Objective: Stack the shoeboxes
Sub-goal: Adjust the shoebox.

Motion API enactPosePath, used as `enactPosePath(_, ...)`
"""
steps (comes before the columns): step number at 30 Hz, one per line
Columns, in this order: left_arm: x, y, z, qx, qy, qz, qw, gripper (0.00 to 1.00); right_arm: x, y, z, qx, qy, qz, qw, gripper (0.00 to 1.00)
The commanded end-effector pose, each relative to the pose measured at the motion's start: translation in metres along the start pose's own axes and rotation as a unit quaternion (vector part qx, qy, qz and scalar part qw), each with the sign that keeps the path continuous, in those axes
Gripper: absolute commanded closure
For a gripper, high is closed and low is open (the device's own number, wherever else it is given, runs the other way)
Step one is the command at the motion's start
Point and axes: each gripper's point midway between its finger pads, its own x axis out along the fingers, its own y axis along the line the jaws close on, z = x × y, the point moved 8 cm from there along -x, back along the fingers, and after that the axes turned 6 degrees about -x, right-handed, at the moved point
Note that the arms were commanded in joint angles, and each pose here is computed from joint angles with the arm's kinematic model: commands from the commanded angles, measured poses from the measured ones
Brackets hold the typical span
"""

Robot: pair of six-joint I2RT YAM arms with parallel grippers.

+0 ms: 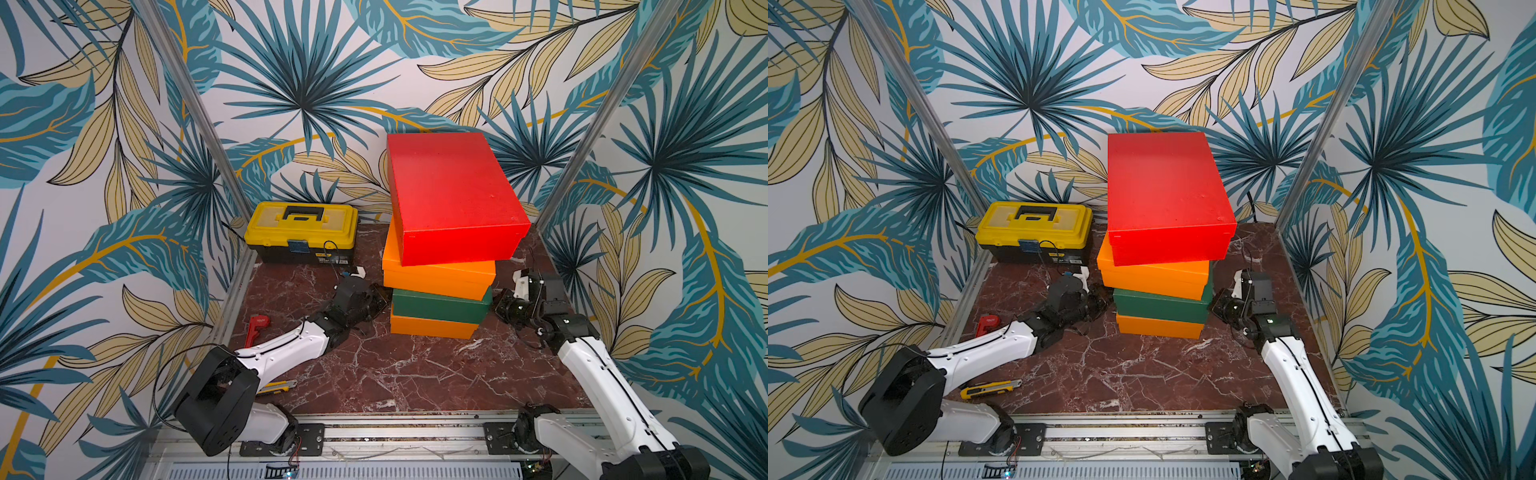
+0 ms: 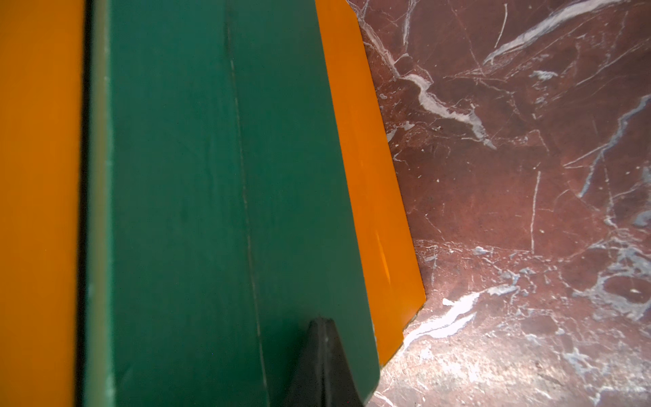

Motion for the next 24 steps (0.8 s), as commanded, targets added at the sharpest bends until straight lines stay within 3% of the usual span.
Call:
enactPosePath(1, 0.006, -0.009, -0.041, 0.016, 0.113, -0.012, 0.993, 0.82, 0.001, 0.024, 0.002, -0.021, 0.025, 0.077, 0.996, 1.0)
enactPosePath(12, 0.001, -0.008, -0.04, 0.016, 0.108, -0.008, 0.994, 0.82, 0.006, 0.026, 0.002, -0.015, 0.04, 0.092, 0.995, 1.0)
enactPosePath(24, -0.014, -0.008, -0.029, 0.024, 0.081, 0.007, 0.996, 0.81, -0.011, 0.017, 0.001, -0.03, 0.009, 0.049, 0.998, 1.0)
